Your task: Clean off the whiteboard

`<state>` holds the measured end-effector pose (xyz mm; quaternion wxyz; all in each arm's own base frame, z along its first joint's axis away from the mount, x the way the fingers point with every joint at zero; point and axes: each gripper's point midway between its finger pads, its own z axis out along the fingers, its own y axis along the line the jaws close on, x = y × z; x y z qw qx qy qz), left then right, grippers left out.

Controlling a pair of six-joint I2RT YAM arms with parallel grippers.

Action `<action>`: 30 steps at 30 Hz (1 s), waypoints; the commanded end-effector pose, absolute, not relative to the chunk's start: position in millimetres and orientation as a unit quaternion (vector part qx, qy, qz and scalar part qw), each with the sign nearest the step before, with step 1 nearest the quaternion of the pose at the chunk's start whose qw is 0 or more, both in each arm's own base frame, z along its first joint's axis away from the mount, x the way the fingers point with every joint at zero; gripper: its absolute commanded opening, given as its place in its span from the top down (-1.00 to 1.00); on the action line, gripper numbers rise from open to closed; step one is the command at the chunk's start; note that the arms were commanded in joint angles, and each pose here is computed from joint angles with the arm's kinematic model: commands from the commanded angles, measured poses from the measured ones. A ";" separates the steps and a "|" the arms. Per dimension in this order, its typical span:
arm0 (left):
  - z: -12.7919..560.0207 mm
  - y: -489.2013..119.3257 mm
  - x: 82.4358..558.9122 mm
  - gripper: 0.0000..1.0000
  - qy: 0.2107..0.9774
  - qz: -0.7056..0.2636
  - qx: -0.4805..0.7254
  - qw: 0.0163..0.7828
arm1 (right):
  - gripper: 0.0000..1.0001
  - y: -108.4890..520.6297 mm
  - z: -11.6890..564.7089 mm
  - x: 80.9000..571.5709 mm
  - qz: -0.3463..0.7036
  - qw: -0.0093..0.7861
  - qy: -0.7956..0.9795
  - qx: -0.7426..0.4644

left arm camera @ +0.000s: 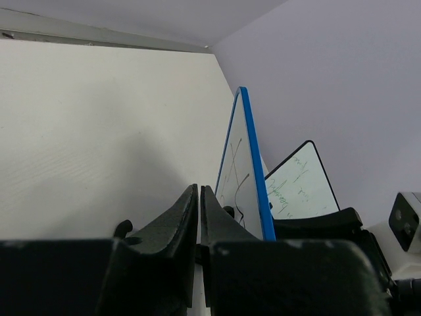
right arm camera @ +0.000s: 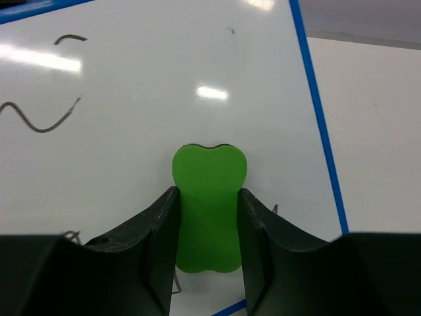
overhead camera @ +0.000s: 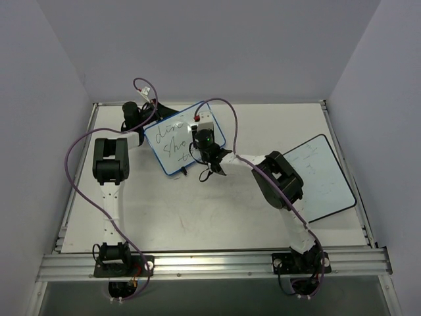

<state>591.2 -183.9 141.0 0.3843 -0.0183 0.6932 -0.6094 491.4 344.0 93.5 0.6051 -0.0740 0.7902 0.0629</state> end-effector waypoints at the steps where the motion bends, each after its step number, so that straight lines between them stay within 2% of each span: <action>1: 160.6 -193.4 591.1 0.74 0.678 -0.611 0.024 0.408 | 0.90 301.2 77.4 498.6 0.009 0.587 0.807 -0.062; 9: 158.8 -190.8 591.2 0.74 0.679 -0.610 0.023 0.408 | 0.91 299.6 79.3 500.4 0.020 0.587 0.807 -0.064; 13: 158.0 -190.8 591.1 0.74 0.679 -0.610 0.024 0.408 | 0.90 308.4 110.6 507.4 0.063 0.601 0.794 -0.063; 20: 158.1 -189.3 590.6 0.76 0.677 -0.610 0.027 0.411 | 0.90 296.5 146.3 548.6 0.147 0.601 0.784 -0.036; 30: 145.4 -191.9 584.9 0.93 0.673 -0.611 0.036 0.415 | 0.91 312.2 163.6 565.6 0.202 0.603 0.771 -0.043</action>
